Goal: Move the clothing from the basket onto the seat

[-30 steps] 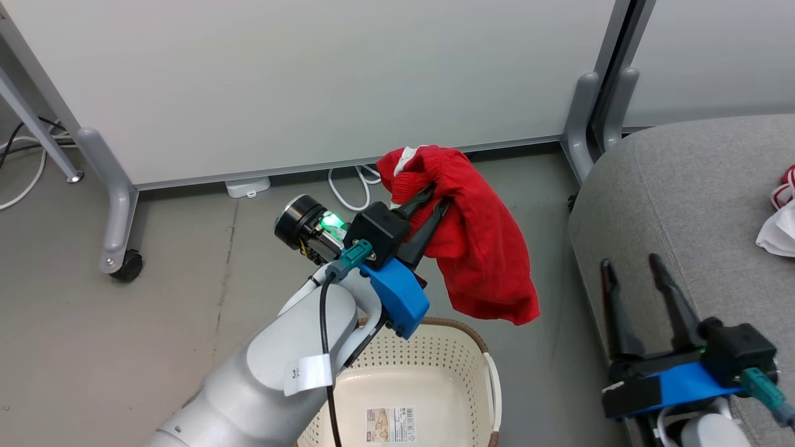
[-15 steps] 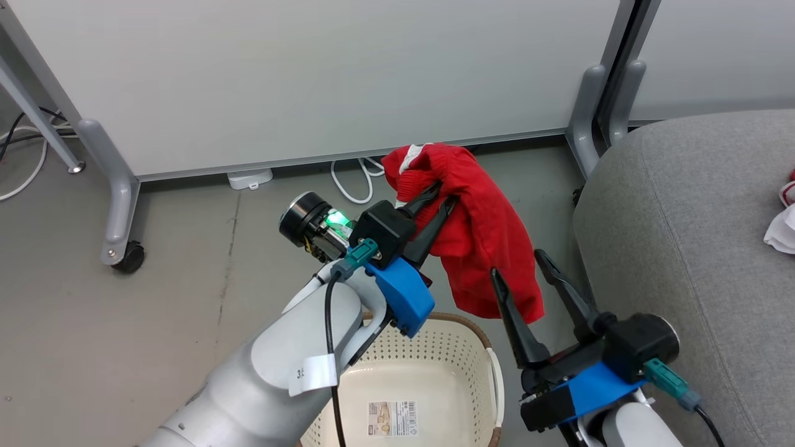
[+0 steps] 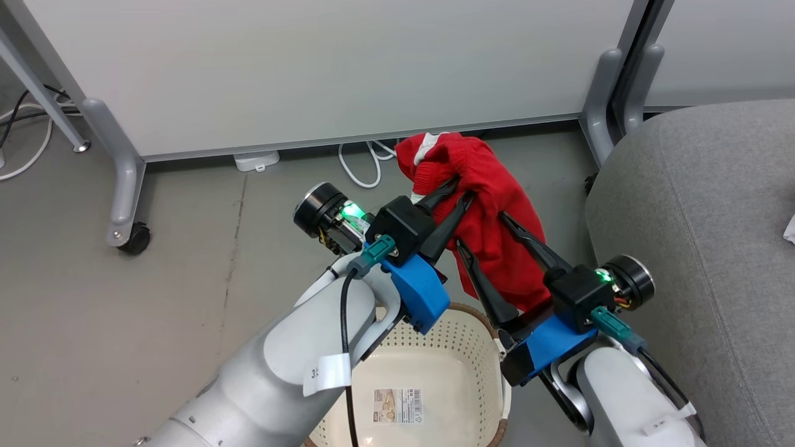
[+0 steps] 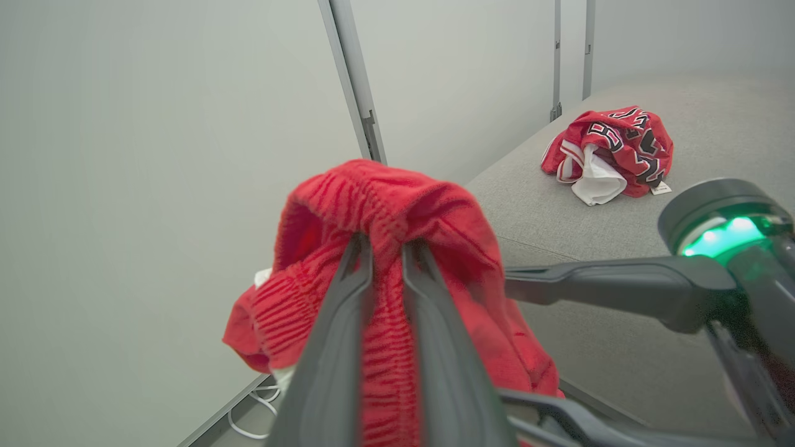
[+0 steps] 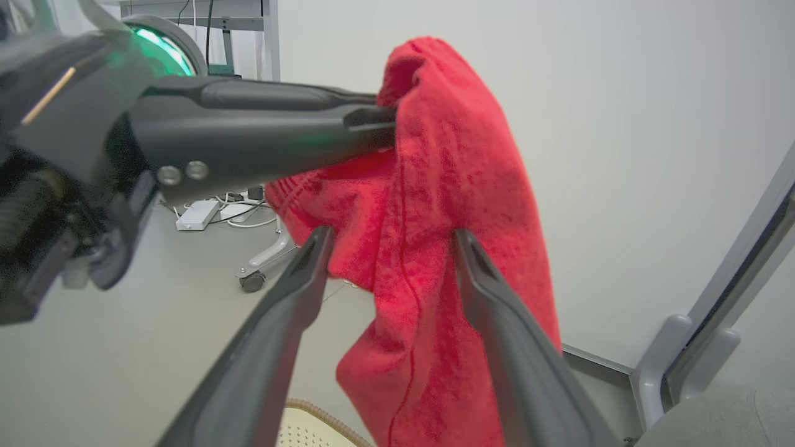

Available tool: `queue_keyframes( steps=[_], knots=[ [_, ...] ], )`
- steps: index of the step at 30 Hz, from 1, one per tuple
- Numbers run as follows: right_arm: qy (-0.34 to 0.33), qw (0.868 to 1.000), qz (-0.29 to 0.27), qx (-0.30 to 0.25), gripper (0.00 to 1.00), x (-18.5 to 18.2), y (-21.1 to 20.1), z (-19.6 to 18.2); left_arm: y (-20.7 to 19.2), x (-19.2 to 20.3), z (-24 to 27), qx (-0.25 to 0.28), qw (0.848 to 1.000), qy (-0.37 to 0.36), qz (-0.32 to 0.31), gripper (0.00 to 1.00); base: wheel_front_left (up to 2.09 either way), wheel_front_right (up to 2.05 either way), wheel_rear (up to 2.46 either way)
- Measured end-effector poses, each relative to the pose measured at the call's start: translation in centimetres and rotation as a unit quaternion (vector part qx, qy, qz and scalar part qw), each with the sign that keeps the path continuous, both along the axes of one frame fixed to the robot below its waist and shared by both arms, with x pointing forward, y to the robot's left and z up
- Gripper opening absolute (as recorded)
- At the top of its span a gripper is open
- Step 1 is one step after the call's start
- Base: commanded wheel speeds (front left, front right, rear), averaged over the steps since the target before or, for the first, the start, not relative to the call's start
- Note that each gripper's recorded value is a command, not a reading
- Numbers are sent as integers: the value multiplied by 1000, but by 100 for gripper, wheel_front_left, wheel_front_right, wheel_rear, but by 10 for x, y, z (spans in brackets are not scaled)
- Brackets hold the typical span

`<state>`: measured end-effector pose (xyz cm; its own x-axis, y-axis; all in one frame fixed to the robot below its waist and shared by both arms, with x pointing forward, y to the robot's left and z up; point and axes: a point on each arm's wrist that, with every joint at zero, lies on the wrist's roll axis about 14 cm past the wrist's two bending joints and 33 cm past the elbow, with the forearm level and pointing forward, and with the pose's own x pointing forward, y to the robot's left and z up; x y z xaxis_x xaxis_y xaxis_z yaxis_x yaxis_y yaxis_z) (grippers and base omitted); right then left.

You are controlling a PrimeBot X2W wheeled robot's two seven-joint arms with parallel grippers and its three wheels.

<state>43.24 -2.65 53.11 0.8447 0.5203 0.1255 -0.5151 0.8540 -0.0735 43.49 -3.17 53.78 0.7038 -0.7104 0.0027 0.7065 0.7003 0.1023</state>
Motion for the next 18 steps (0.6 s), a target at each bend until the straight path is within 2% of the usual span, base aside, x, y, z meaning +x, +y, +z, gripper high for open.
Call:
queue_keyframes(
  steps=[7,12,18],
  knots=[
    [0,999,2,-42,100,19,3,-8,-4,3,0,-2,1000,-1,-6,0,0,0,0],
    [8,999,-14,-37,100,34,-3,-8,-5,3,-2,-3,1000,2,-8,0,0,0,0],
    [13,1000,-8,-20,100,38,3,-5,-7,3,-2,-2,1000,2,-11,0,0,0,0]
  ],
)
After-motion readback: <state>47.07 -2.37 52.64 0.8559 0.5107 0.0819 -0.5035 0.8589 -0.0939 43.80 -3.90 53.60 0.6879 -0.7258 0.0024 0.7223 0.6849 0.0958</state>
